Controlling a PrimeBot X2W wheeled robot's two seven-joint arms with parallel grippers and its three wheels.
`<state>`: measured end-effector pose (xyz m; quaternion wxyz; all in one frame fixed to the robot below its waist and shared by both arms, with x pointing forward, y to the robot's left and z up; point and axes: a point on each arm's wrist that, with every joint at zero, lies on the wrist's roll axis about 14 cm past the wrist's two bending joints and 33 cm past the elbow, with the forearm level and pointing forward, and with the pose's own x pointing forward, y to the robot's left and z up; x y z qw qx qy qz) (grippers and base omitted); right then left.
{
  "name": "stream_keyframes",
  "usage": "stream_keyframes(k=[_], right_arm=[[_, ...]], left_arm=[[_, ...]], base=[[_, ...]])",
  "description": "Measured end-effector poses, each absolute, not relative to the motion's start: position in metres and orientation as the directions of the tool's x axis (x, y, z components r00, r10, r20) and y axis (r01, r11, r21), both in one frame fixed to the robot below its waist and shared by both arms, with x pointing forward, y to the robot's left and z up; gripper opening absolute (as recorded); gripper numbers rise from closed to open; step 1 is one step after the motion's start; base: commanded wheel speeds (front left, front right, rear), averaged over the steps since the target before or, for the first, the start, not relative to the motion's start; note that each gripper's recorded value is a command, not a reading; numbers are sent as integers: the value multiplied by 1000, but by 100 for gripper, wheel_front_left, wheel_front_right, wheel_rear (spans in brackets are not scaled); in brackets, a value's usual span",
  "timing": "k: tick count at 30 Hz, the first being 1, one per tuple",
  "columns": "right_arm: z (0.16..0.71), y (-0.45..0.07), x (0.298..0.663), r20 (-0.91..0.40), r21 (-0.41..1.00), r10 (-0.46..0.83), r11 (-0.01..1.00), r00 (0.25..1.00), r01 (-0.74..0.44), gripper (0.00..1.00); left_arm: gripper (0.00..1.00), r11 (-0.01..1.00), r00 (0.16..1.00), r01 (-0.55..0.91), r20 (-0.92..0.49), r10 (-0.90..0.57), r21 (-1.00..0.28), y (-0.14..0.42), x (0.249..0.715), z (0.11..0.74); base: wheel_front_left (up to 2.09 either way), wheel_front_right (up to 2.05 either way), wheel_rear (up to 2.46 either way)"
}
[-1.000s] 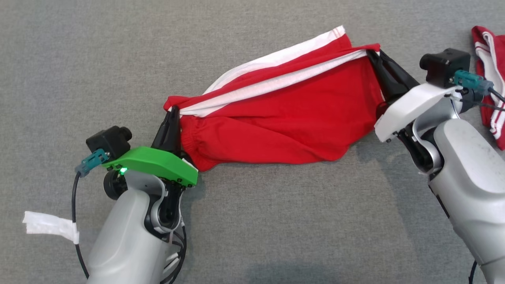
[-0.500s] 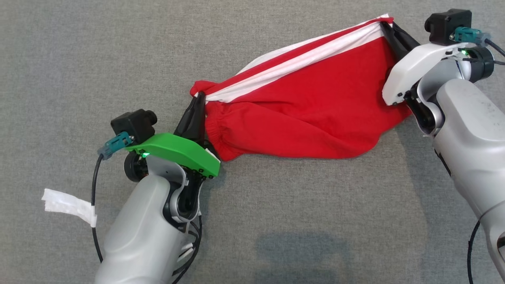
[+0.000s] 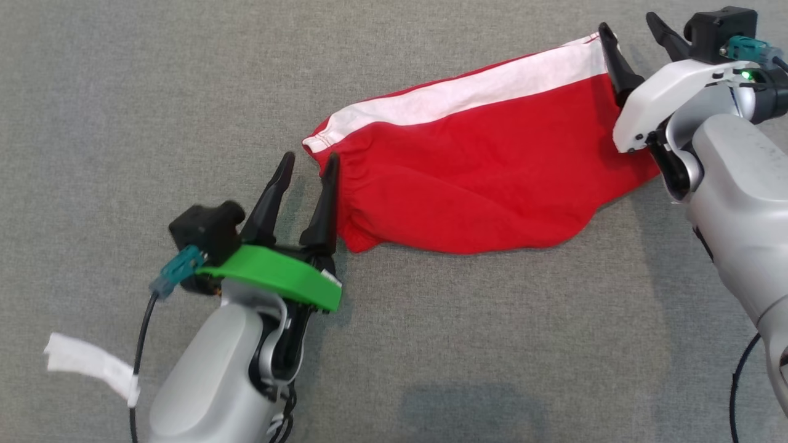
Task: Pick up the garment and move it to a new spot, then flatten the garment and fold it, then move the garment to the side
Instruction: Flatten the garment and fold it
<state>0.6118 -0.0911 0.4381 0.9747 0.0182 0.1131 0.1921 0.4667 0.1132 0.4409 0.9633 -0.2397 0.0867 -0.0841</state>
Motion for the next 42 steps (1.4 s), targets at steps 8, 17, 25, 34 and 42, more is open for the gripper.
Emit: stream_keyframes(k=[8, 17, 25, 34, 42], right_arm=[[429, -113, 586, -277, 76, 354, 935, 893, -347, 100], [405, -113, 552, -403, 140, 366, 931, 839, -338, 100], [389, -92, 540, -482, 203, 400, 917, 780, -344, 100], [393, -93, 538, -457, 240, 388, 920, 800, -310, 0], [412, -125, 533, -357, 295, 321, 930, 877, -220, 0]], left_arm=[[100, 898, 987, 45, -118, -107, -437, 142, 432, 449], [100, 884, 990, -61, -139, -5, -463, 167, 399, 449], [100, 891, 992, -97, -120, 48, -444, 184, 388, 457], [100, 891, 993, -94, -107, 52, -443, 185, 389, 460], [100, 916, 997, -30, -82, -4, -399, 173, 393, 465]], base=[[0, 0, 0], [0, 0, 0], [0, 0, 0], [0, 0, 0], [0, 0, 0]])
